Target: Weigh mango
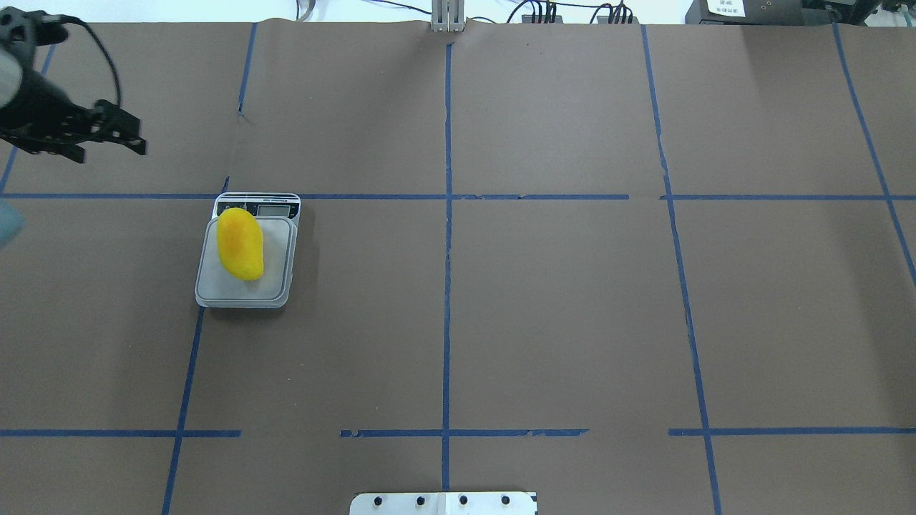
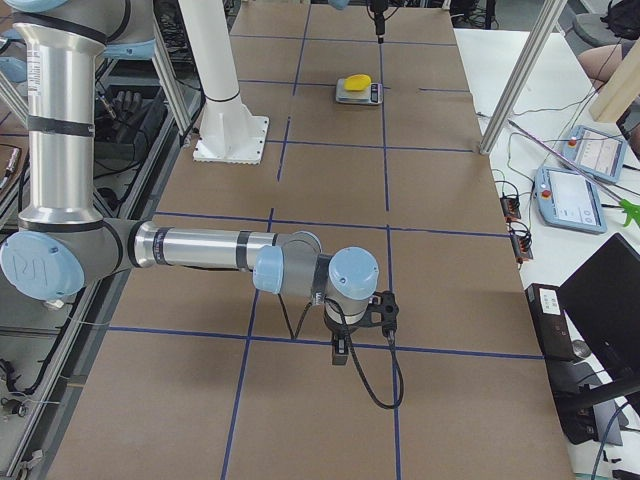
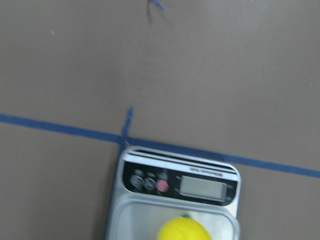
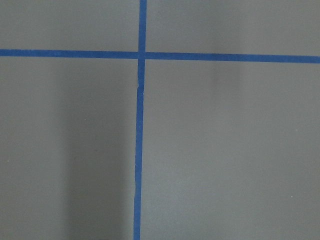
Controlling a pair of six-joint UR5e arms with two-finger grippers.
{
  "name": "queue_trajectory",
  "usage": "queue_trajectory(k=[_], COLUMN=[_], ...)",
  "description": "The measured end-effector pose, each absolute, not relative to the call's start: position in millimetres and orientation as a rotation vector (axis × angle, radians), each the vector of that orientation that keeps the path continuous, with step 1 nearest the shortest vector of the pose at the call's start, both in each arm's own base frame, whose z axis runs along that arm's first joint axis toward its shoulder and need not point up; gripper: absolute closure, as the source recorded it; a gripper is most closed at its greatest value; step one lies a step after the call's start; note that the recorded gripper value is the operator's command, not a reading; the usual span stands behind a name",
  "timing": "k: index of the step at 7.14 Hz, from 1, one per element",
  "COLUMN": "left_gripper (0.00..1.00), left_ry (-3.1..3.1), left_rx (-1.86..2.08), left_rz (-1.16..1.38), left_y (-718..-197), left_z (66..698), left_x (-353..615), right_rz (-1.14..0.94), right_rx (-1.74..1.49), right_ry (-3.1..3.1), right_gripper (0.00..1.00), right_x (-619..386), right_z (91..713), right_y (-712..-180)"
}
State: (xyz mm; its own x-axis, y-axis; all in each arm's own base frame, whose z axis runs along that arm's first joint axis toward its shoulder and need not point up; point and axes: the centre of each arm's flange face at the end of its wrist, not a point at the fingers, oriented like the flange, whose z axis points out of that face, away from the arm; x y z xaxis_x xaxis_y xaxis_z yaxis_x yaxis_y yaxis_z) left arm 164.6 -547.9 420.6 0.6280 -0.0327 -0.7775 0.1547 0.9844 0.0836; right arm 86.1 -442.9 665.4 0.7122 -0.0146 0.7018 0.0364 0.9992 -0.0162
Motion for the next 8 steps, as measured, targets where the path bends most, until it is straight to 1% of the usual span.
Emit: queue_trajectory(k=[3,4,5,6,8], left_gripper=[0.0,0.0,0.0,0.0,0.0], left_ry=[0.776,0.744,0.731,0.73,0.741], left_rx=[0.208,0.193,0.175,0.154,0.103], left_rz=[0.053,0.08,0.094,0.08,0.01], left_y=[-509.0,-499.0,-493.0,-496.8,-512.9], left_z=[553.0,591.0,616.4,626.1,621.5], left_x=[0.1,-46.9,-75.7,-88.2,-93.5], right_rz=[-0.028,-0.028,-0.028,-0.028,-0.028], right_rx=[-0.029,-0.029,-0.029,-0.029,-0.029], right_ry=[-0.778,-0.778,-0.778,-0.778,-0.778], right_gripper=[0.0,0.0,0.0,0.0,0.0], right_x=[86.1,86.1,86.2,86.1,86.2], right_z=[665.4,665.3,665.3,665.3,665.3], right_y=[-442.9,-443.0,-443.1,-443.0,-443.1])
